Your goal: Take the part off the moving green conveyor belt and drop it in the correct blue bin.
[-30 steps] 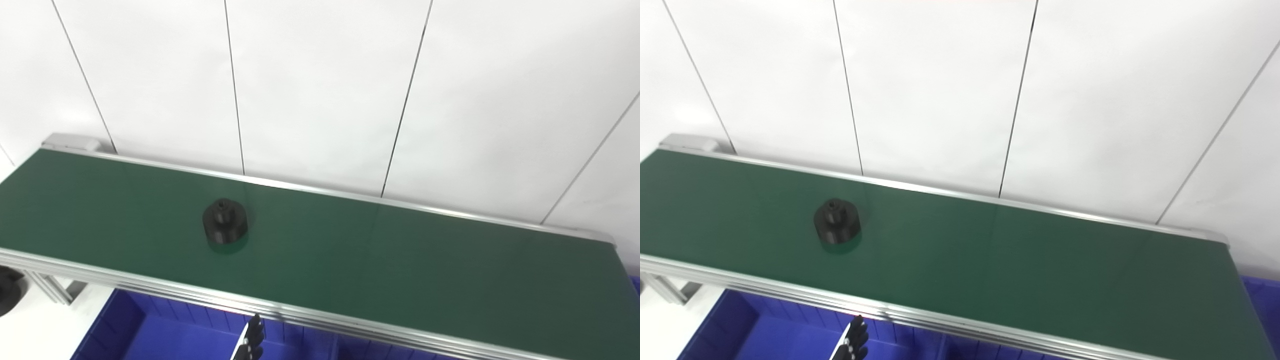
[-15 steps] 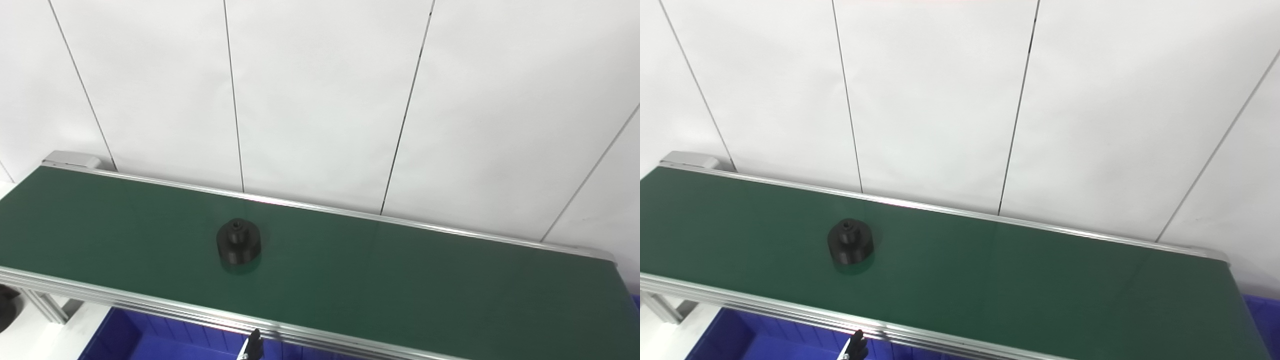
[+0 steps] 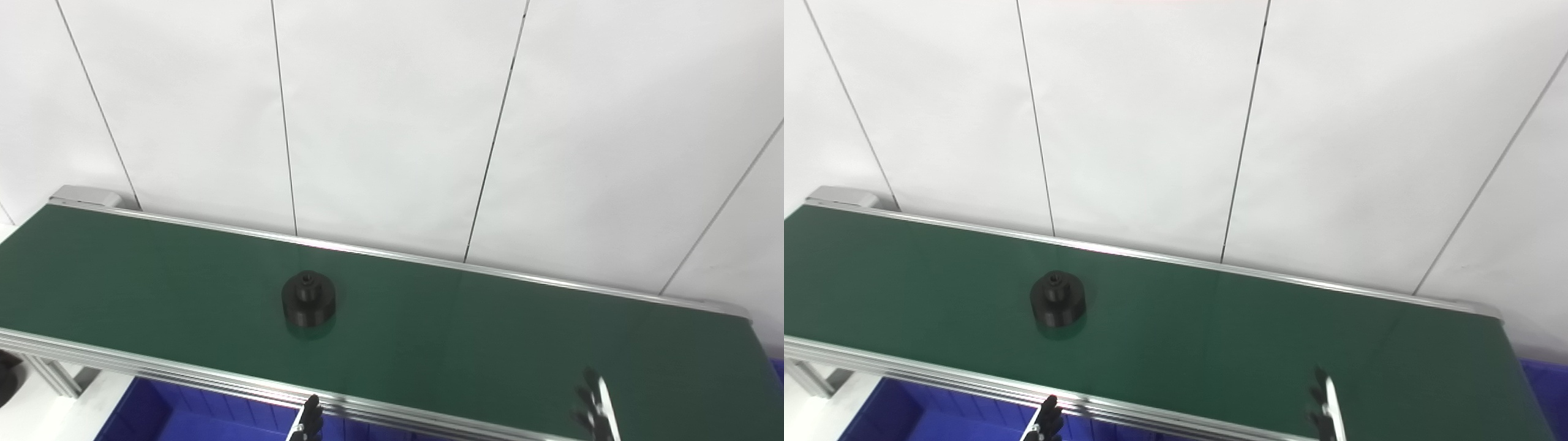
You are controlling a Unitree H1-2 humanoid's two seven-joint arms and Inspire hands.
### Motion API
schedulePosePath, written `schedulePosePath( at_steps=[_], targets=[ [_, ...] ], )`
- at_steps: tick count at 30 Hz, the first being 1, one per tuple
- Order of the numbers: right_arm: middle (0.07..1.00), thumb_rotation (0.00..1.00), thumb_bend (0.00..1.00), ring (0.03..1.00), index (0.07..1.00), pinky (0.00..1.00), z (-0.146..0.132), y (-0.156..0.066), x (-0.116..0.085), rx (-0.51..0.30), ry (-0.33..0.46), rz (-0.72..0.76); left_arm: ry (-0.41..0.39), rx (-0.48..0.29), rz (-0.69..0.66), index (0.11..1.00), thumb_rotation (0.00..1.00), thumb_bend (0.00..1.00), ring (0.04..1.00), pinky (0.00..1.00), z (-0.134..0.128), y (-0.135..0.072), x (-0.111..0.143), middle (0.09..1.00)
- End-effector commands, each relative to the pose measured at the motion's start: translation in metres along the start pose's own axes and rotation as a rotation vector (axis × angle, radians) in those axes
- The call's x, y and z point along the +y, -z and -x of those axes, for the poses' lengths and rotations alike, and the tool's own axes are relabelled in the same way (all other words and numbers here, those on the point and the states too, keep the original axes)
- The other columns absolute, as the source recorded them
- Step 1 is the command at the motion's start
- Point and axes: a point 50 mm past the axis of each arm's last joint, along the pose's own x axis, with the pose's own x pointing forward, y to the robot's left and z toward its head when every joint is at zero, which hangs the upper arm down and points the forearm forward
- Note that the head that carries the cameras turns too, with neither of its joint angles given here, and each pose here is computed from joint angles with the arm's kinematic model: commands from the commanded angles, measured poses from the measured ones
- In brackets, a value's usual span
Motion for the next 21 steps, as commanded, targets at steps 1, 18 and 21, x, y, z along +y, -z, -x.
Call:
schedulePosePath(
  at_steps=[1,18,21],
  targets=[
    [0.978,0.59,0.99,0.955,1.0,0.92,-0.026,-0.014,-0.011,-0.057,-0.008,0.059,0.013,-0.06,0.017,1.0,0.77,0.63,1.0,1.0,-0.008,-0.012,-0.003,1.0],
    [0.905,0.53,1.0,0.892,0.917,0.78,-0.199,-0.036,0.016,-0.092,-0.306,0.462,0.027,-0.059,0.035,1.0,0.77,0.64,0.999,1.0,-0.017,-0.009,-0.016,0.935],
    [0.901,0.5,1.0,0.888,0.908,0.79,-0.222,-0.04,0.03,-0.101,-0.337,0.485,0.03,-0.057,0.032,1.0,0.78,0.65,0.998,1.0,-0.016,-0.008,-0.017,0.93]
  ],
)
